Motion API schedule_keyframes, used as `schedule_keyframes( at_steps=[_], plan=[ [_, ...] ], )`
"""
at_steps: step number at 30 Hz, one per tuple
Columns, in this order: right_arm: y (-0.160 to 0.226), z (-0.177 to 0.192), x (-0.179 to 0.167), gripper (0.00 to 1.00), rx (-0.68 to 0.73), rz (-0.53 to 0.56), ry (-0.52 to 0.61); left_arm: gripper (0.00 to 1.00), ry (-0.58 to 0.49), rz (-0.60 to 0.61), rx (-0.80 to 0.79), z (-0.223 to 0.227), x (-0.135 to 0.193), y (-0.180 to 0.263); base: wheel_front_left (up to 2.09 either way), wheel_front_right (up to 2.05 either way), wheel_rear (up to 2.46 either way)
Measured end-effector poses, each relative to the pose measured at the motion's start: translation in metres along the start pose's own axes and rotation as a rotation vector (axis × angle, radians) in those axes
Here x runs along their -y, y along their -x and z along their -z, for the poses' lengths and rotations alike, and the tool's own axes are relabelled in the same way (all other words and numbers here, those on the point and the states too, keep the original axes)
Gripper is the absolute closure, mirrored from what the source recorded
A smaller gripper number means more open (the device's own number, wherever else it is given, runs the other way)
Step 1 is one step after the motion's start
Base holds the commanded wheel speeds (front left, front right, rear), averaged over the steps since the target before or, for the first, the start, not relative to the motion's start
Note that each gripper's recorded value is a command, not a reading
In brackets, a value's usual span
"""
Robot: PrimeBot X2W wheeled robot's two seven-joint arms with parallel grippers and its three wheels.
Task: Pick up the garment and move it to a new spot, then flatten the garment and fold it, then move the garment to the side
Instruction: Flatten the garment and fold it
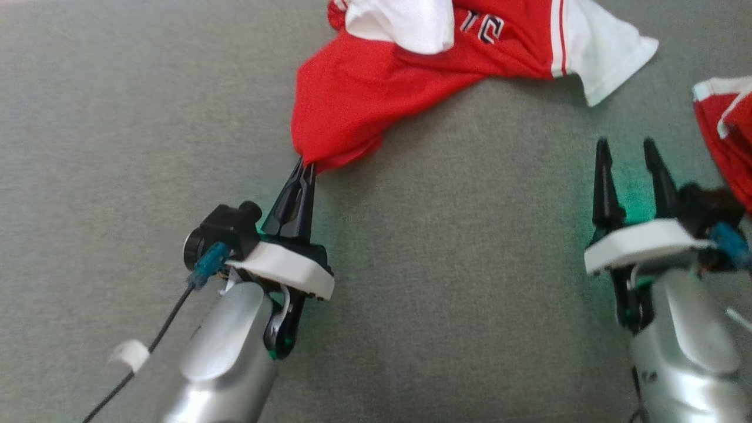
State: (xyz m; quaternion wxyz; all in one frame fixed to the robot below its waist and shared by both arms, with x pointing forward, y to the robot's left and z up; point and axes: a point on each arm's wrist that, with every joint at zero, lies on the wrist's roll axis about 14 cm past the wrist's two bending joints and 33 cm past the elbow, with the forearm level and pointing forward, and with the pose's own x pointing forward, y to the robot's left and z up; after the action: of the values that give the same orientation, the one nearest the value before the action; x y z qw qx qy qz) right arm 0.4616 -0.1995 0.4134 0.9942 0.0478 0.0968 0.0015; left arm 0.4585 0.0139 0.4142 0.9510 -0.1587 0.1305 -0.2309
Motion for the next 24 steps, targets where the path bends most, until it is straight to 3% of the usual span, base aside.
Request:
schedule_keyframes(
  at_steps=[5, 14, 18, 24],
  plan=[
    [0.024, 0.013, -0.005, 0.0, -0.039, 0.002, -0.035, 1.0, -0.057, 0.009, 0.13, -0.039, 0.013, 0.028, 0.0, 0.0, 0.0],
    [0.068, 0.015, -0.028, 0.0, -0.042, -0.038, -0.103, 1.0, -0.129, -0.085, 0.209, -0.048, 0.013, 0.108, 0.0, 0.0, 0.0],
    [0.074, 0.008, -0.037, 0.0, -0.02, -0.066, -0.104, 1.0, -0.162, -0.144, 0.205, -0.043, -0.002, 0.132, 0.0, 0.0, 0.0],
    [0.072, 0.018, -0.033, 0.0, -0.049, -0.054, -0.106, 1.0, -0.215, -0.252, 0.178, -0.05, -0.05, 0.125, 0.0, 0.0, 0.0]
  ],
)
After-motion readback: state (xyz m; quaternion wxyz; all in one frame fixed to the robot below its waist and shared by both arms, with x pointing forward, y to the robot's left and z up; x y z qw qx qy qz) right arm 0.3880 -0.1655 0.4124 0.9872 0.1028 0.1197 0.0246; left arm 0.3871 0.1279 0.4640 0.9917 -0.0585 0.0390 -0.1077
